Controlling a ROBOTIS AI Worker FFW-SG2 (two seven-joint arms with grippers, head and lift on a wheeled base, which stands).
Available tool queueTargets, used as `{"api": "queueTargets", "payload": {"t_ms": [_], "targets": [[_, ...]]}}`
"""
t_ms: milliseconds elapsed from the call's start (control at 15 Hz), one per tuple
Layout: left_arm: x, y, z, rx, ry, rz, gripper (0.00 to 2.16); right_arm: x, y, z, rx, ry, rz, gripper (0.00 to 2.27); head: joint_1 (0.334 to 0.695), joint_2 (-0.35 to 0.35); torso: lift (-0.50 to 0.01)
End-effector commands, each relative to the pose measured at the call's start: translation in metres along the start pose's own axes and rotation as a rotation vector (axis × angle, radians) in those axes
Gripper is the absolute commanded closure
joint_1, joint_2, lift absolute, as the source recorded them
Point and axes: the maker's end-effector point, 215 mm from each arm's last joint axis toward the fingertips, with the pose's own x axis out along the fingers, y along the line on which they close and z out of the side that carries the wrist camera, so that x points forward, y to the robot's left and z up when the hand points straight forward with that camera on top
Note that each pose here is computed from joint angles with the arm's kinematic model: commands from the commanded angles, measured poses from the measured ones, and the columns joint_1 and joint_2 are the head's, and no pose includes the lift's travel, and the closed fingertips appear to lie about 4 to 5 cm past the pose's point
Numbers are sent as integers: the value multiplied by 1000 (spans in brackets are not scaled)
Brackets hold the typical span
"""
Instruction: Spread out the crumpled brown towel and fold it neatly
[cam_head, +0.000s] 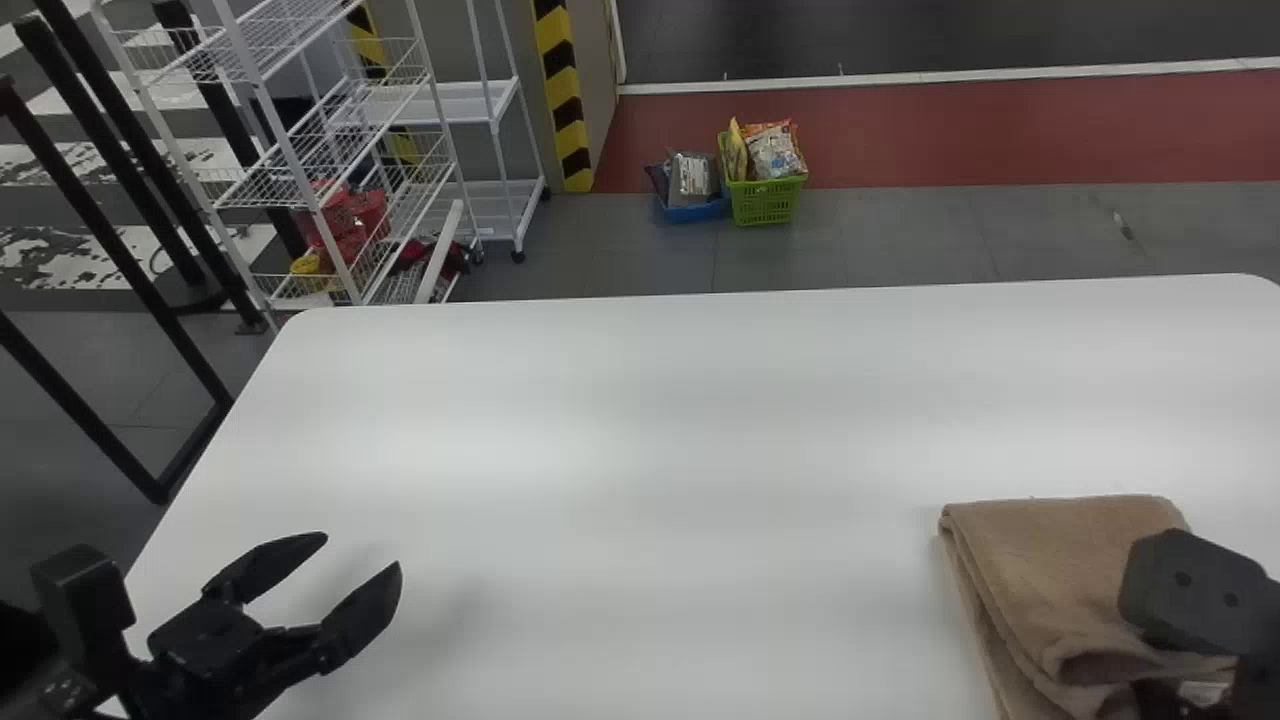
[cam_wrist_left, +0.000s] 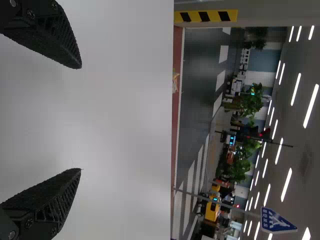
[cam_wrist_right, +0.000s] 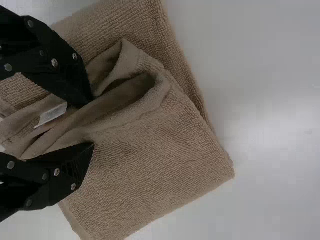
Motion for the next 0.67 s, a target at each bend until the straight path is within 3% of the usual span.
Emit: {"api": "queueTargets", "payload": {"t_ms": [0,200,333,600], "targets": [[1,-1,0,1,-4,-1,73,-2,-5,4,14,-23,1,1133,695,159,-128],[1,-1,0,1,-4,-1,73,-10,-27,21,46,-102,-14,1214,695,157,-128],[1,-1,0,2,-4,-1,73,-16,-37,26,125,-160,-7,1214,695,158,-128],[-1,1,-2,-5,-7,2,73,-28,-38,31,140,-183,-22,1214,695,160,-128]]}}
